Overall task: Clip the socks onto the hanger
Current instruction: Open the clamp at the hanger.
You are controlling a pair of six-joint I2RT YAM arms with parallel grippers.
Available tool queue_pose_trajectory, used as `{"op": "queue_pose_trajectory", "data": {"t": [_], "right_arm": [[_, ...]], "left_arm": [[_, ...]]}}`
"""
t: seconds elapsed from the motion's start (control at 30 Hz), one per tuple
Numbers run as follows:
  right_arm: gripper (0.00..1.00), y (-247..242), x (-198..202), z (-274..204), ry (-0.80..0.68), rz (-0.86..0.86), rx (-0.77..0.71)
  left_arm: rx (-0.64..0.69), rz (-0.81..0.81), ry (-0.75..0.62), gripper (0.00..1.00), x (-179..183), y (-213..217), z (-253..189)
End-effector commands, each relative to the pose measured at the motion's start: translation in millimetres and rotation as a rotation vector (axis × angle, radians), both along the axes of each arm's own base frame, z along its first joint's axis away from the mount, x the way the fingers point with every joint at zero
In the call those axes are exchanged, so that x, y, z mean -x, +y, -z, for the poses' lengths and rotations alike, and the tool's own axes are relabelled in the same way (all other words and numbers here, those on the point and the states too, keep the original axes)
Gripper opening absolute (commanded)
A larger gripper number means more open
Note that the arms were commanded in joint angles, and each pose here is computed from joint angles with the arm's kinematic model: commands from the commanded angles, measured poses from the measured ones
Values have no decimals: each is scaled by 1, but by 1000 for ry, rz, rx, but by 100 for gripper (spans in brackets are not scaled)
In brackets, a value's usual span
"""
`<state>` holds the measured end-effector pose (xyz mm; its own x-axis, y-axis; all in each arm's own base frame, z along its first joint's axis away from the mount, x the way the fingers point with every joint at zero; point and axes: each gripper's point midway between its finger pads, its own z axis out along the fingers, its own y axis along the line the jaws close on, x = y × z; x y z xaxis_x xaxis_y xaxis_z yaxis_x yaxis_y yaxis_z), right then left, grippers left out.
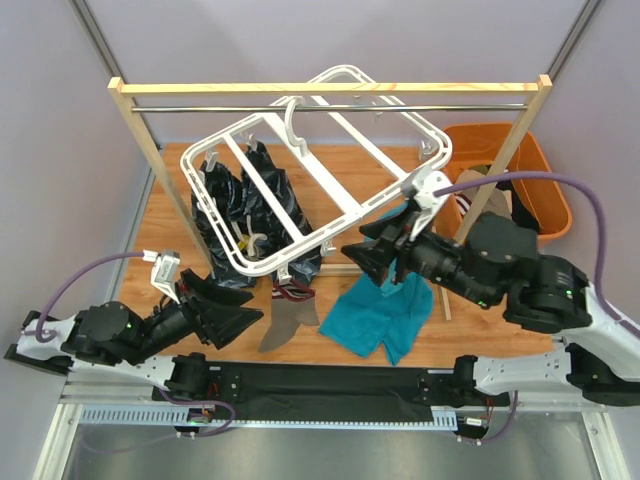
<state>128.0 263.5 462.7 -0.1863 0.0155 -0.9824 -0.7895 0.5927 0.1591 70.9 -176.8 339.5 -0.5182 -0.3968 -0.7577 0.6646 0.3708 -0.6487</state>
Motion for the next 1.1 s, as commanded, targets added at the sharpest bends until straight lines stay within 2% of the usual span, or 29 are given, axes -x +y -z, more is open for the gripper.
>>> {"op": "queue_pose_trajectory", "data": {"t": [0.0, 0.17, 0.33, 0.43, 0.57, 0.63, 0.73, 0.83, 0.93, 0.97, 1.07], "right_arm": [[50, 20, 4, -12, -106, -93, 28], [50, 34, 8, -6, -93, -129, -17], [46, 49, 15, -10, -92, -183, -81], [45, 62, 18, -11, -96, -215, -99], [46, 71, 22, -18, -113, -255, -121], [46, 72, 19, -23, -123, -241, -144], [40, 76, 17, -23, -127, -235, -156], [40, 81, 18, -23, -114, -243, -184], [40, 84, 16, -24, -82, -223, -220], [41, 85, 15, -24, -72, -219, -227], [41, 85, 10, -22, -44, -179, -254]], "left_arm": [[-17, 106, 29, 80, 18, -1, -8], [61, 278, 11, 75, 47, -6, -21], [154, 330, 6, 68, 55, 2, -39], [282, 399, -48, 68, 66, 11, -69], [375, 441, -88, 64, 73, 24, -99], [371, 443, -94, 64, 74, 21, -105], [389, 468, -127, 64, 80, 12, -124], [448, 504, -174, 64, 90, 6, -159], [408, 545, -195, 64, 100, -16, -170], [420, 542, -200, 63, 100, -15, -183], [350, 489, -177, 62, 93, -45, -180]]}}
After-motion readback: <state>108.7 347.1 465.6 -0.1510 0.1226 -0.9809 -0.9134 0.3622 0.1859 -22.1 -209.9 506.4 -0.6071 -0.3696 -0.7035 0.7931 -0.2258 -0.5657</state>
